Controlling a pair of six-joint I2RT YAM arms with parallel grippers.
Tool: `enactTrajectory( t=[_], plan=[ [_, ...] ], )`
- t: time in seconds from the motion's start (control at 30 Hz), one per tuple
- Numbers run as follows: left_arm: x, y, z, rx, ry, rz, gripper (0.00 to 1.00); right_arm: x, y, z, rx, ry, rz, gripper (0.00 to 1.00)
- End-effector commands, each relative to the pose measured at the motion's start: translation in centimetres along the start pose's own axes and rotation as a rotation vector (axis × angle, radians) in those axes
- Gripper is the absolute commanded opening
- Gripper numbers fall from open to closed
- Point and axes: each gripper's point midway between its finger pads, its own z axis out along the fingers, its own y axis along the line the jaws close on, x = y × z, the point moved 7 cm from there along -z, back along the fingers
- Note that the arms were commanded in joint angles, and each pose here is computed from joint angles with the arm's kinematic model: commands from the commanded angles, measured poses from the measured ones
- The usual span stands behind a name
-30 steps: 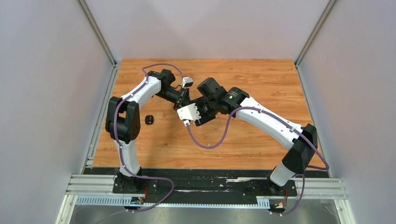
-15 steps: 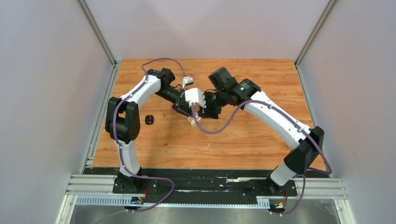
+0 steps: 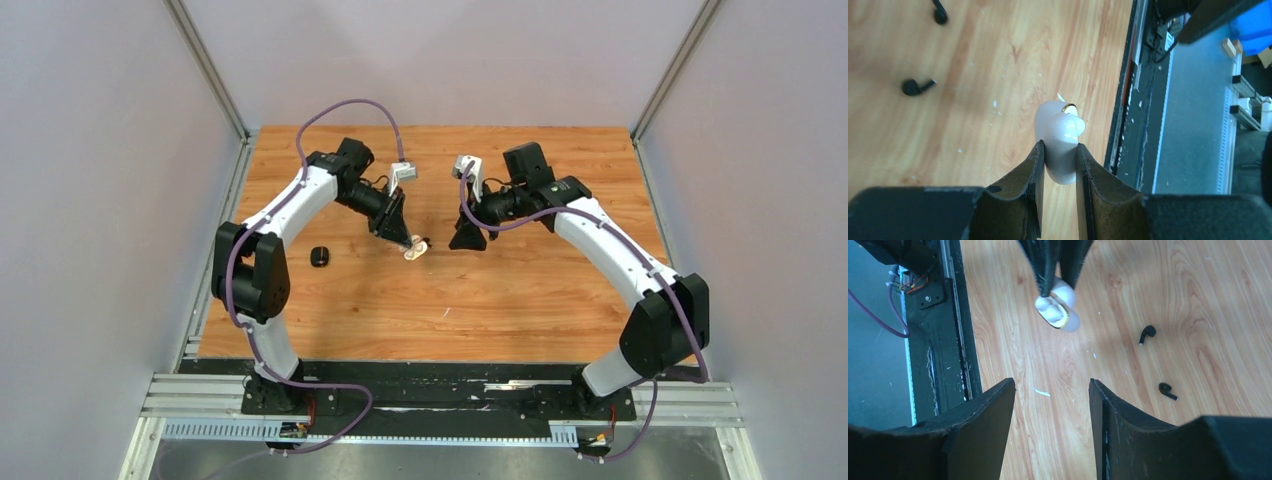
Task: Insert the wireless bluetooth earbuds into the charging case
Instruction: Place the earbud in the charging case, then close the charging case.
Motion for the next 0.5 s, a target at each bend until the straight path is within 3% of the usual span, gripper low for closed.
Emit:
enactTrajectory(
  t=[0.0, 0.23, 0.47],
  plan=[
    [-3.2, 0.0, -0.3, 0.025, -0.073, 0.021, 0.00, -2.1, -0.7, 0.1, -0.084, -0.123, -0.100, 0.56],
    [-6.7, -2.2, -1.6, 0.145, -0.160, 0.086, 0.00, -3.5, -2.3, 1.5, -0.259, -0.229, -0.302, 0.53],
    [-7.8, -3.2, -2.4, 0.191, -0.157, 0.171, 0.00, -3.9, -3.3, 3.5, -0.343, -0.250, -0.303, 0.53]
  ],
)
